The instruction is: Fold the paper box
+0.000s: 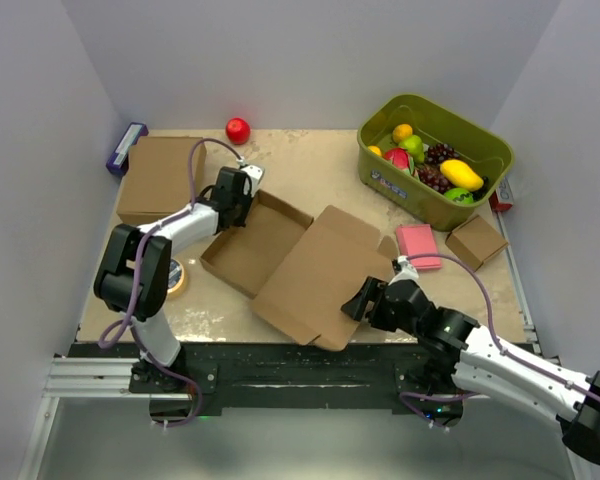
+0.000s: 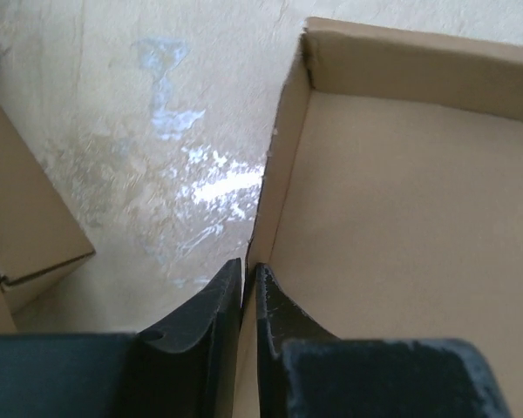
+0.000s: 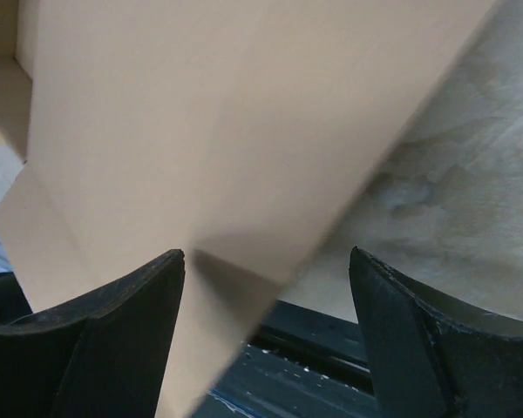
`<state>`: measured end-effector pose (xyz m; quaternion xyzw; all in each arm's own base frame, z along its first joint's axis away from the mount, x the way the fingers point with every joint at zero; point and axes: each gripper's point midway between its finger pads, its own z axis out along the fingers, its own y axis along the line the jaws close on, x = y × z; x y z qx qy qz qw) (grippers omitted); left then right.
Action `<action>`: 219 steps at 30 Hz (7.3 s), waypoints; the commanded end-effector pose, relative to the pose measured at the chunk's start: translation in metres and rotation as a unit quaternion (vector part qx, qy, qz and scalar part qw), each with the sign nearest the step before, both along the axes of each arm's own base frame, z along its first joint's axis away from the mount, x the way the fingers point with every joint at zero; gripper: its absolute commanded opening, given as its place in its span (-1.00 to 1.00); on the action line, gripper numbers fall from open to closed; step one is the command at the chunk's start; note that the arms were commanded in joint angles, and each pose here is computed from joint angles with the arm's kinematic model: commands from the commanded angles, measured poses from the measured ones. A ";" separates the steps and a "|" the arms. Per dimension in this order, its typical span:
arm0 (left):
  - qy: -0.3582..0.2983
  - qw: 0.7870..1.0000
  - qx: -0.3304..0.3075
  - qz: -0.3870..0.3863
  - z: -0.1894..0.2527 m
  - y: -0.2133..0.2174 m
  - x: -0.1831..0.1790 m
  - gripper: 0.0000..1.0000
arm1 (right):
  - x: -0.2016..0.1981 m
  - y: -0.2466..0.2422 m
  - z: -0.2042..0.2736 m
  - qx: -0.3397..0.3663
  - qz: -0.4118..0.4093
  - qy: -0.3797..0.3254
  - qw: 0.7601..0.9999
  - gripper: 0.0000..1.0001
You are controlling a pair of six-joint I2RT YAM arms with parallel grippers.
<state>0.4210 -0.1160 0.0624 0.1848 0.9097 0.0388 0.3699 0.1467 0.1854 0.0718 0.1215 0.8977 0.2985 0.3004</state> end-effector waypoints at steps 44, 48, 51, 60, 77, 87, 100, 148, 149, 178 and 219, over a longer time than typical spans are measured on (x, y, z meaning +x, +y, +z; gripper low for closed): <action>-0.251 0.890 -0.232 -0.301 0.240 -0.095 -0.095 0.74 | 0.062 0.011 0.194 -0.160 0.141 -0.261 0.942 -0.95; -0.276 0.876 -0.225 -0.325 0.249 -0.089 -0.096 0.77 | 0.060 0.023 0.206 -0.161 0.198 -0.261 0.931 -0.96; -0.281 0.868 -0.226 -0.340 0.253 -0.088 -0.098 0.78 | 0.058 0.033 0.210 -0.154 0.245 -0.262 0.921 -0.96; -0.306 0.843 -0.240 -0.373 0.260 -0.076 -0.103 0.82 | 0.058 0.049 0.215 -0.135 0.326 -0.272 0.896 -1.00; -0.248 0.814 -0.290 -0.437 0.240 -0.086 -0.107 0.50 | 0.058 0.064 0.221 -0.120 0.383 -0.299 0.865 -1.00; -0.232 0.830 -0.290 -0.415 0.226 -0.083 -0.101 -1.00 | 0.098 0.040 0.244 -0.174 0.264 -0.331 0.889 -0.04; -0.265 0.876 -0.273 -0.297 0.224 -0.059 -0.067 -1.00 | 0.105 -0.034 0.225 -0.203 0.056 -0.348 0.913 0.98; -0.239 0.934 -0.263 -0.026 0.165 0.012 -0.024 0.59 | 0.191 -0.019 0.173 -0.231 -0.021 -0.398 0.888 0.36; -0.209 0.946 -0.249 0.007 0.149 0.023 -0.034 0.64 | 0.189 -0.018 0.176 -0.228 -0.016 -0.401 0.887 0.65; 0.054 0.908 -0.071 0.409 -0.038 0.145 -0.154 0.80 | 0.133 -0.046 0.248 -0.167 -0.025 -0.473 0.865 0.98; -0.018 0.953 -0.218 0.211 0.051 0.052 -0.163 -1.00 | 0.131 -0.058 0.235 -0.187 -0.041 -0.456 0.869 0.98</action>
